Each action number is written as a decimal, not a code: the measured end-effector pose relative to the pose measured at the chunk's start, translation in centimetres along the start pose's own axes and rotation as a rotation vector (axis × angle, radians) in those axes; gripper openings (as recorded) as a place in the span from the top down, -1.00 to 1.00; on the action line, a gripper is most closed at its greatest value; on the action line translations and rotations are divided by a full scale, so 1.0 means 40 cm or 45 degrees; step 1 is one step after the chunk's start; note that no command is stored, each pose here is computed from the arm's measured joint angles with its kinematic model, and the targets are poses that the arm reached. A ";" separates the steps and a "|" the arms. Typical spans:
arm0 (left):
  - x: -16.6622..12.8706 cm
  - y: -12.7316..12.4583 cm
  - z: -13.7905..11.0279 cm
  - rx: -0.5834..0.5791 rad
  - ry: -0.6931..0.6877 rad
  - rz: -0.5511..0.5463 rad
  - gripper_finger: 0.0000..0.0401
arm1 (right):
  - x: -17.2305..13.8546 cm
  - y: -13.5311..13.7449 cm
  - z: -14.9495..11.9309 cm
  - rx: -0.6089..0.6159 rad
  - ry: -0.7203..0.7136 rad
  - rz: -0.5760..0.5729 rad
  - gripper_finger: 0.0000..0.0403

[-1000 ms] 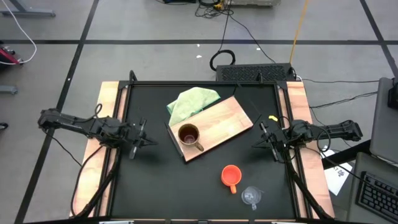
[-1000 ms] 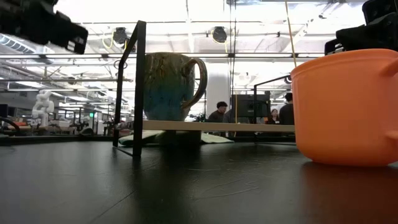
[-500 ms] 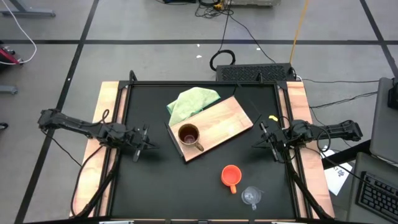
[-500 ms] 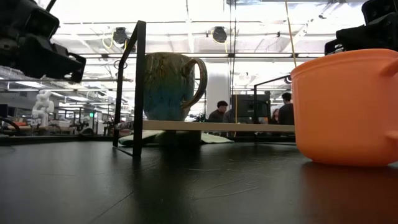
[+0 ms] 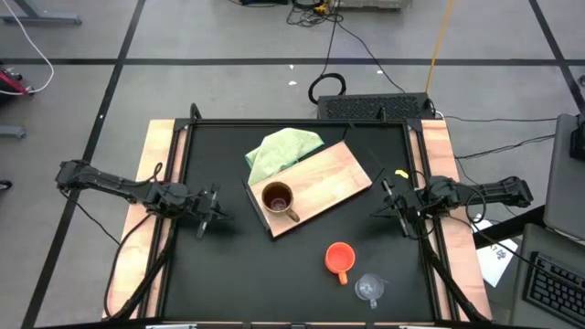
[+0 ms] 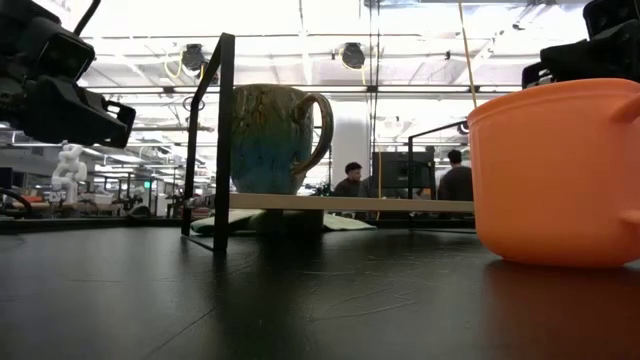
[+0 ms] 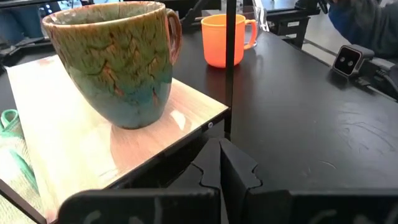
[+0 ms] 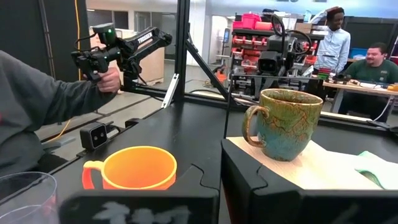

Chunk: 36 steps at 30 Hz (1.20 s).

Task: Stack small to large cups/mugs on shelf
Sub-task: Put the orange mug on the shelf

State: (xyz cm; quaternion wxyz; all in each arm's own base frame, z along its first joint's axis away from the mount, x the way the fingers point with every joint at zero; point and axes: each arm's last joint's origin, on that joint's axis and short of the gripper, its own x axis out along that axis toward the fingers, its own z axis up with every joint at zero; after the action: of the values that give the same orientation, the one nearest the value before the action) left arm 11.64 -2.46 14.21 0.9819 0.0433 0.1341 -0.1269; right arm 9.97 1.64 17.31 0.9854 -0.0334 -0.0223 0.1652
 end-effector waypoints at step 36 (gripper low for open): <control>0.000 0.001 -0.001 0.020 0.010 0.014 0.97 | 0.051 0.008 0.059 0.045 0.045 0.262 1.00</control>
State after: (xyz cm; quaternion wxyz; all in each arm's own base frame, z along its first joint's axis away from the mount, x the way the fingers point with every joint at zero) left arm 11.64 -2.43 14.15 0.9816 0.0521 0.1367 -0.1225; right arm 11.67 2.76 19.70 0.9639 -0.0210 0.0014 0.2653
